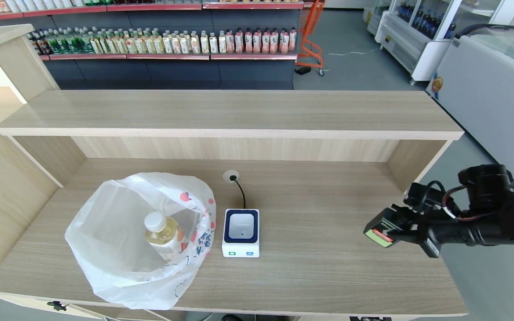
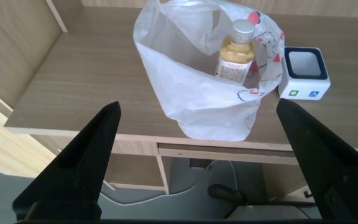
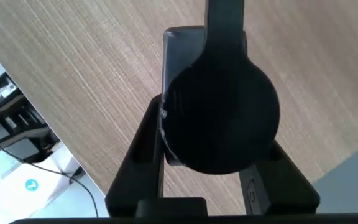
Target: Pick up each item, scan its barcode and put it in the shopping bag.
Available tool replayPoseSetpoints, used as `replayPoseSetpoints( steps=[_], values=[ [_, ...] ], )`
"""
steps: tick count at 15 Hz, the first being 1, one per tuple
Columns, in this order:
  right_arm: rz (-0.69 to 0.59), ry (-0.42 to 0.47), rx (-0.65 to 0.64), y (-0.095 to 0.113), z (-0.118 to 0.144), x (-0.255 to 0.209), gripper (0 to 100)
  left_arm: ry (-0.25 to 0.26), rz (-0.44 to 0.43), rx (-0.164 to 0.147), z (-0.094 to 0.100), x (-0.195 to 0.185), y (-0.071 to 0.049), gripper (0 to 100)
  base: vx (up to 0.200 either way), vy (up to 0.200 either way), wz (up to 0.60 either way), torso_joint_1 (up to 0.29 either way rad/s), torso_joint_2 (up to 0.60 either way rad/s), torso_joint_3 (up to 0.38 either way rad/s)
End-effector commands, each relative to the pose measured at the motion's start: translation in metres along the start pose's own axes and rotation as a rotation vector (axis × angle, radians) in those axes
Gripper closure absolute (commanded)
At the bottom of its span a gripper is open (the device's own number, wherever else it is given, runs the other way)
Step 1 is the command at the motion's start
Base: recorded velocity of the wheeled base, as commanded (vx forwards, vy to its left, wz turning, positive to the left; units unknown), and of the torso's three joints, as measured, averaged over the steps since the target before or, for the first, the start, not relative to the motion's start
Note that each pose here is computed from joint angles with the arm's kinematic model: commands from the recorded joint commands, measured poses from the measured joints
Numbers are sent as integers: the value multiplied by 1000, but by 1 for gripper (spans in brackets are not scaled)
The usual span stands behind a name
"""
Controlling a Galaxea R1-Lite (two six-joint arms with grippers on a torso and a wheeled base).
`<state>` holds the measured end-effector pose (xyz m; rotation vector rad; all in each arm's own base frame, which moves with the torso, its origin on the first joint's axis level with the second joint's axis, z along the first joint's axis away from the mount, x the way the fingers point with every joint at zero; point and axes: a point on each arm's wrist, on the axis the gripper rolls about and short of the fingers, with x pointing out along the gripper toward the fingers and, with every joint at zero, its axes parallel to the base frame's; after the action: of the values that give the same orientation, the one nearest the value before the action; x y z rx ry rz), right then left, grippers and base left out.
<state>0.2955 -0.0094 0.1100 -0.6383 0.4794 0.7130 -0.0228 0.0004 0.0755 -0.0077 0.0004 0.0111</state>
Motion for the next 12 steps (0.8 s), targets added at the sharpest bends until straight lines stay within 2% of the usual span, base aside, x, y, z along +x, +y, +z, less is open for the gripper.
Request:
replayPoseSetpoints(
  steps=[1, 3, 4, 5, 6, 8, 9, 12],
  values=[
    [-255, -145, -109, 30, 21, -87, 100, -2, 0, 0, 0, 0, 0, 0, 0, 0, 0, 0, 0, 0],
    [-306, -174, -343, 53, 16, -92, 100, 0, 0, 0, 0, 0, 0, 0, 0, 0, 0, 0, 0, 0],
    [-242, -230, -544, 75, 15, -89, 100, 0, 0, 0, 0, 0, 0, 0, 0, 0, 0, 0, 0, 0],
    [-192, -270, -690, 82, 17, -86, 100, 0, 0, 0, 0, 0, 0, 0, 0, 0, 0, 0, 0, 0],
    [-139, -327, -947, 86, 21, -79, 100, 0, 0, 0, 0, 0, 0, 0, 0, 0, 0, 0, 0, 0],
    [-148, -431, -1313, 89, 27, -75, 100, 0, 0, 0, 0, 0, 0, 0, 0, 0, 0, 0, 0, 0],
    [-141, -500, -1435, 96, 34, -71, 100, 0, 0, 0, 0, 0, 0, 0, 0, 0, 0, 0, 0, 0],
    [-77, -707, -1691, 125, 57, -48, 100, 0, 0, 0, 0, 0, 0, 0, 0, 0, 0, 0, 0, 0]
  ],
)
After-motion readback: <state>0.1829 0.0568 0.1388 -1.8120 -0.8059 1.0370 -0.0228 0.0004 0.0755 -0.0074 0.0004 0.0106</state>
